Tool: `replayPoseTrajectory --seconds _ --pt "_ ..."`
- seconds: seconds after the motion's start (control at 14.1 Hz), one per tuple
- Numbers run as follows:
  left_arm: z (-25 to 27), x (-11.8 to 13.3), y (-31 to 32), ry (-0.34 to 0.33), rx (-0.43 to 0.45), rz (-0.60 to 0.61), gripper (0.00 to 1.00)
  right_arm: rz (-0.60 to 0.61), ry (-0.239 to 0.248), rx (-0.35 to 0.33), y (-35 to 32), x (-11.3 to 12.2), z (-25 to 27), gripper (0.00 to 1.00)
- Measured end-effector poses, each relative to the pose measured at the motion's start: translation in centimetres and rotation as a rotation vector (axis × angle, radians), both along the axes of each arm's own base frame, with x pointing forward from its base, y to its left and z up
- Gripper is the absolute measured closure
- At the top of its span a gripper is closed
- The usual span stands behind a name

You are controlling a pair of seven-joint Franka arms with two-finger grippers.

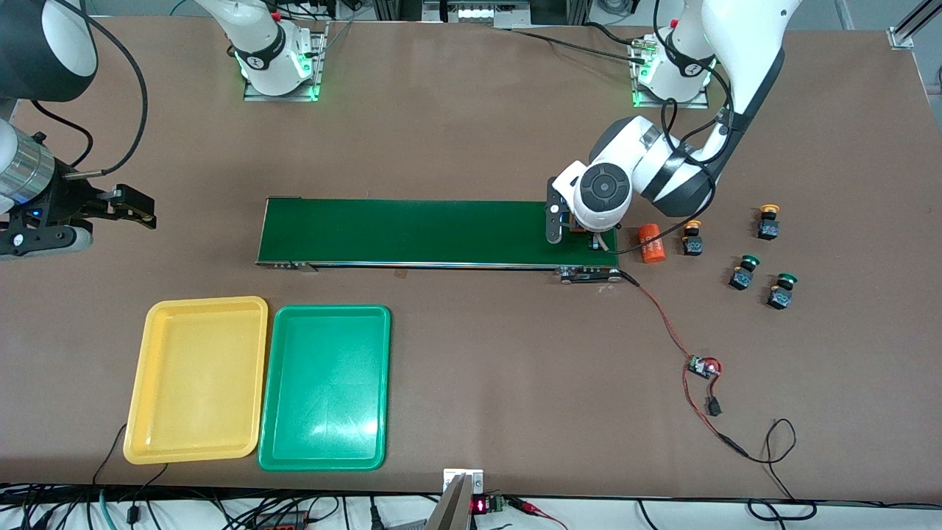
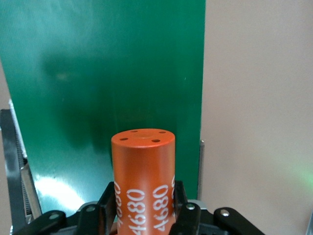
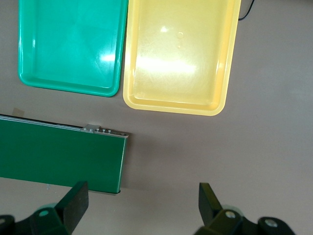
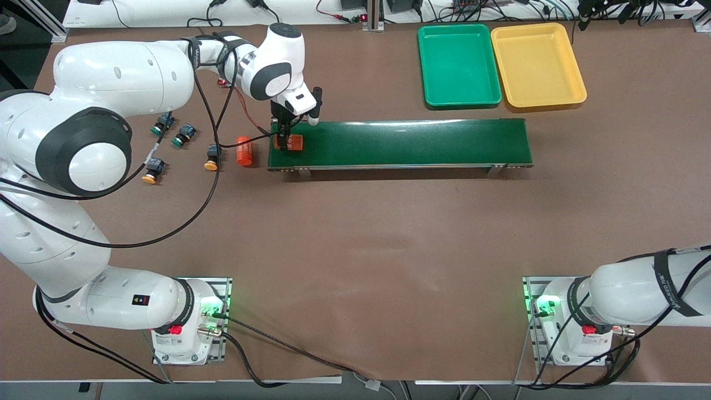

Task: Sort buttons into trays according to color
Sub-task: 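Lift the cylinder and lower it onto the green conveyor belt, then open the left gripper and draw it back from the belt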

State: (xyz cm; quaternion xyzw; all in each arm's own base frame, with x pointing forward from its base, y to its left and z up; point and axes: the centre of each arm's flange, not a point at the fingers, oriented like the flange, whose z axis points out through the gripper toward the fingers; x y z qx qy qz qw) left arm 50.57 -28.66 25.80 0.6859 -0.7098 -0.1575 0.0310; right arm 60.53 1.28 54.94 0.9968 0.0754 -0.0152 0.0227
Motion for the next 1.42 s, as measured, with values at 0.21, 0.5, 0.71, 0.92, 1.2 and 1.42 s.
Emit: replayPoseTrajectory --seconds 0.21,0.5,0.71,0.92,1.2,1.42 --pt "0.1 0.8 0.7 -0.03 0.014 -0.012 0.37 0.0 0.0 0.0 0.0 0.0 0.0 0.0" --pt "1.6 2.1 0.7 -0.064 -0.001 -0.001 0.0 0.0 0.0 0.0 0.0 0.0 0.0 0.0" --pt "2.6 4.1 3.1 -0.082 -0.005 0.051 0.0 0.0 0.0 0.0 0.0 0.0 0.0 0.0" --pt "2.6 6.7 8.9 -0.098 -0.008 0.161 0.0 0.0 0.0 0.0 0.0 0.0 0.0 0.0" --pt "1.8 6.7 10.8 -0.097 0.072 0.414 0.0 0.0 0.0 0.0 0.0 0.0 0.0 0.0" --pt "1.5 6.0 10.4 -0.101 0.159 0.61 0.0 0.0 0.0 0.0 0.0 0.0 0.0 0.0"
